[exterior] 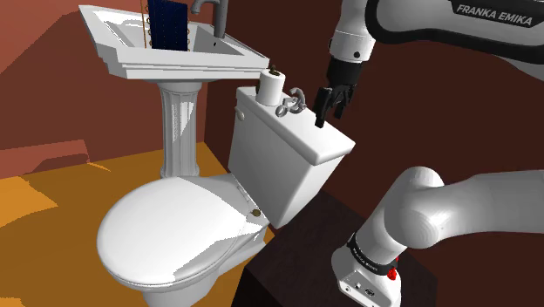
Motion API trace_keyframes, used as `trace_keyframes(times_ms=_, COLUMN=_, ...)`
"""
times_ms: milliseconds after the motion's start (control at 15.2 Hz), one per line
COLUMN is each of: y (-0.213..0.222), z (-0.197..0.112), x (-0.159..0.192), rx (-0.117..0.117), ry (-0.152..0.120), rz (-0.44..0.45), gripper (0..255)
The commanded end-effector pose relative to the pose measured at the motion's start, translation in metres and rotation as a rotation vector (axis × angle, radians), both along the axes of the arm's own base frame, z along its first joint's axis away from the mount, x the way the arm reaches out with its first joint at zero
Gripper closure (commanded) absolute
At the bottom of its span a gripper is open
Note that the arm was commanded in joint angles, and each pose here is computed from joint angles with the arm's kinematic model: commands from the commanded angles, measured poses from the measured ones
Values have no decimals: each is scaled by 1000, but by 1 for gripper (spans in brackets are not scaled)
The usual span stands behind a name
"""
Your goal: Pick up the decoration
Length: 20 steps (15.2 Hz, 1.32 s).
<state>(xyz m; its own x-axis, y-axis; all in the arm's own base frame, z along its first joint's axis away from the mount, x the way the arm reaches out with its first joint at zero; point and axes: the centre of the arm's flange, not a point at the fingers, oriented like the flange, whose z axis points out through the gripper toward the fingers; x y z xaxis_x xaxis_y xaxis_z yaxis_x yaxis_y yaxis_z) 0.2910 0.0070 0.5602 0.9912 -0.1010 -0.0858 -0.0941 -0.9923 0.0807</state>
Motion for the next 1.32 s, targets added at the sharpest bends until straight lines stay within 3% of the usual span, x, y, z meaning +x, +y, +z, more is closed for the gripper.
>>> trace_keyframes(times_ms=0, y=0, z=0, x=0, rx=0, ry=0, rz=0, gripper=0)
trace_keyframes(times_ms=1254, y=-193, z=-34, x=115, rx=109, ry=-388, rz=-108, gripper=0)
